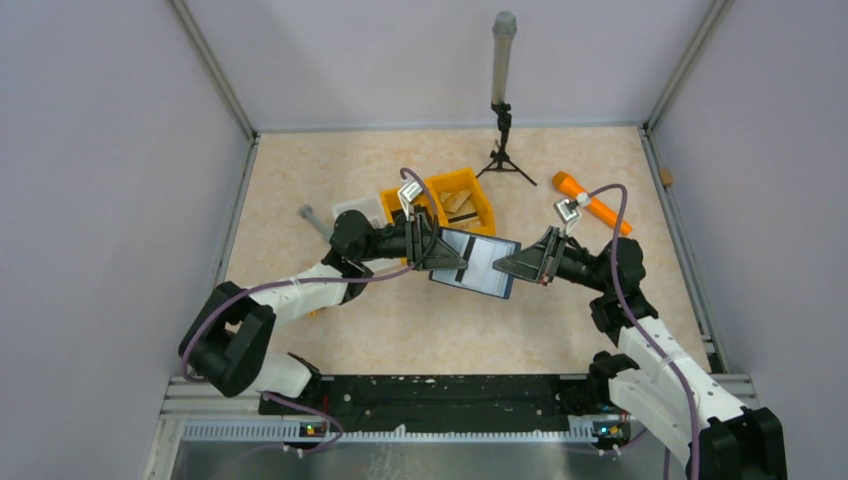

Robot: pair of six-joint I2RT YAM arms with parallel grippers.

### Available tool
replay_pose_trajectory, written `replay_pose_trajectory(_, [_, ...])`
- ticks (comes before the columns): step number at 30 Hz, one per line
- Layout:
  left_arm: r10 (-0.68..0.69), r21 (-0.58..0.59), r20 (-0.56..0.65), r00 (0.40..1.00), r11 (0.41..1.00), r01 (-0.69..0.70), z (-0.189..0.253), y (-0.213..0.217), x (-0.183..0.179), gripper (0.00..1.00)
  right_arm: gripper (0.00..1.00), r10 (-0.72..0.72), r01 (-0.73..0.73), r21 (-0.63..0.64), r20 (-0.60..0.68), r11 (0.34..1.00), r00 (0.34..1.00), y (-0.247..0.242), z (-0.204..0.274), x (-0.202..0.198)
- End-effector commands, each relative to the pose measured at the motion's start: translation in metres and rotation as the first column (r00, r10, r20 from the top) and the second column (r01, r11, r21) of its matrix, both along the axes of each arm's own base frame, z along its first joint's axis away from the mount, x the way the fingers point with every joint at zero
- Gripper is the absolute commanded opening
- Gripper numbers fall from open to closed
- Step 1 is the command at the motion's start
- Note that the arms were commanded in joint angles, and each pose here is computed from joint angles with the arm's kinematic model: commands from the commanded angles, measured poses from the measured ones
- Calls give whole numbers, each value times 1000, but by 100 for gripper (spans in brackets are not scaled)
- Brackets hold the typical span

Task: Take the credit cards out of the card holder
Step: Remove the credit card from the card holder.

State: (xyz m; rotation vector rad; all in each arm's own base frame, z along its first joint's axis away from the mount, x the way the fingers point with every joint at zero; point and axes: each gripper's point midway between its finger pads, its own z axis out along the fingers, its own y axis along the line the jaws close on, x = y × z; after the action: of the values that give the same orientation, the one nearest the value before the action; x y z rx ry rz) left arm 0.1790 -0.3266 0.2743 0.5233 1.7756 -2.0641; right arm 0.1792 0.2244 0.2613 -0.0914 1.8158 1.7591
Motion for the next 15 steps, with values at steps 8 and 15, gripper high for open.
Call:
replay_pose_trajectory(8, [10,-12,78,997,1000,-9,12,-3,2,0,0,5,-9,35,114,999,993,-1,32,-4])
replay_pose_trajectory(15, [83,-9,87,993,997,-83,15,26,17,0,0,-26,26,0,99,1000,995,-4,21,-1])
